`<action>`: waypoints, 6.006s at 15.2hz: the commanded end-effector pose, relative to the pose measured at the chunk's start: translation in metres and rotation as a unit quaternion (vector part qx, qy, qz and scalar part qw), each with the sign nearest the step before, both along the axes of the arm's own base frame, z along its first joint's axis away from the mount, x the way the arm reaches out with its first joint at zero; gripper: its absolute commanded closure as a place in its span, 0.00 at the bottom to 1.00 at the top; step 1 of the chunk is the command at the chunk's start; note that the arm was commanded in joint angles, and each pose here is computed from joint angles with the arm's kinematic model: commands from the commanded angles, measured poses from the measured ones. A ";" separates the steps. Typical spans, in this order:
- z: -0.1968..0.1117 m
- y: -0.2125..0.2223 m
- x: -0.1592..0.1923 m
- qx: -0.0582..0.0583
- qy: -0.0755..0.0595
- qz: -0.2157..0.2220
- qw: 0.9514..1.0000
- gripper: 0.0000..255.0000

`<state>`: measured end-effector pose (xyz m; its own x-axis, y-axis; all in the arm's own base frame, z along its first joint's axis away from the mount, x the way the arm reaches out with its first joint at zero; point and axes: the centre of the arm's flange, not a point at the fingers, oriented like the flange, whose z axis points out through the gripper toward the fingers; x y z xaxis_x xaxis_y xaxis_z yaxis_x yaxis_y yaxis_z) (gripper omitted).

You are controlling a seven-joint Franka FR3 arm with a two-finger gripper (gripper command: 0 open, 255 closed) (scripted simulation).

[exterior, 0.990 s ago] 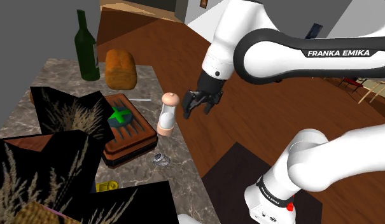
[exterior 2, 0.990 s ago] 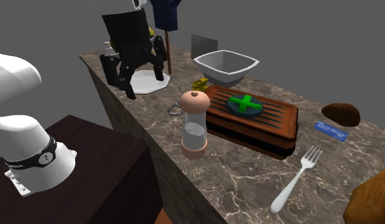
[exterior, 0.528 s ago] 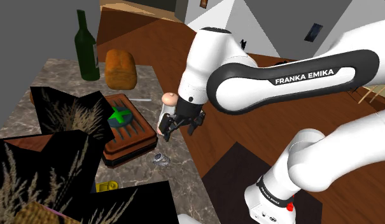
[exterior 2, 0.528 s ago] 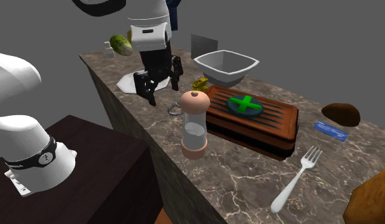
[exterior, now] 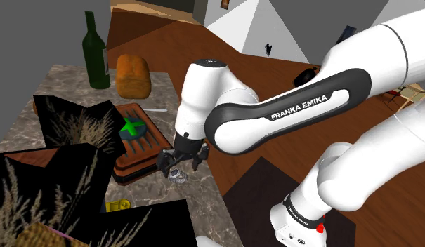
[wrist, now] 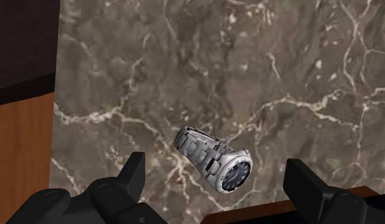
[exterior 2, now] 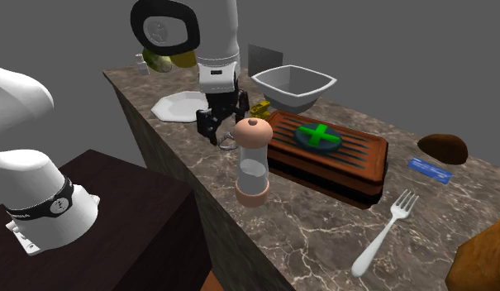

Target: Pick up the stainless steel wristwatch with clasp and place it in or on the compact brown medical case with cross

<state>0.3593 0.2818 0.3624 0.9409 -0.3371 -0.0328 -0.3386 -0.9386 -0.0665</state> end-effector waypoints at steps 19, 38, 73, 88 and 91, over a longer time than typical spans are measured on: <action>-0.029 0.003 0.000 0.000 0.000 -0.001 1.000 1.00; 0.055 0.003 0.000 0.000 0.000 -0.001 1.000 1.00; 0.132 0.037 0.223 0.000 0.000 -0.001 1.000 1.00; 0.071 0.037 0.223 0.000 0.000 -0.001 1.000 1.00; 0.071 0.037 0.223 0.000 0.000 -0.001 1.000 1.00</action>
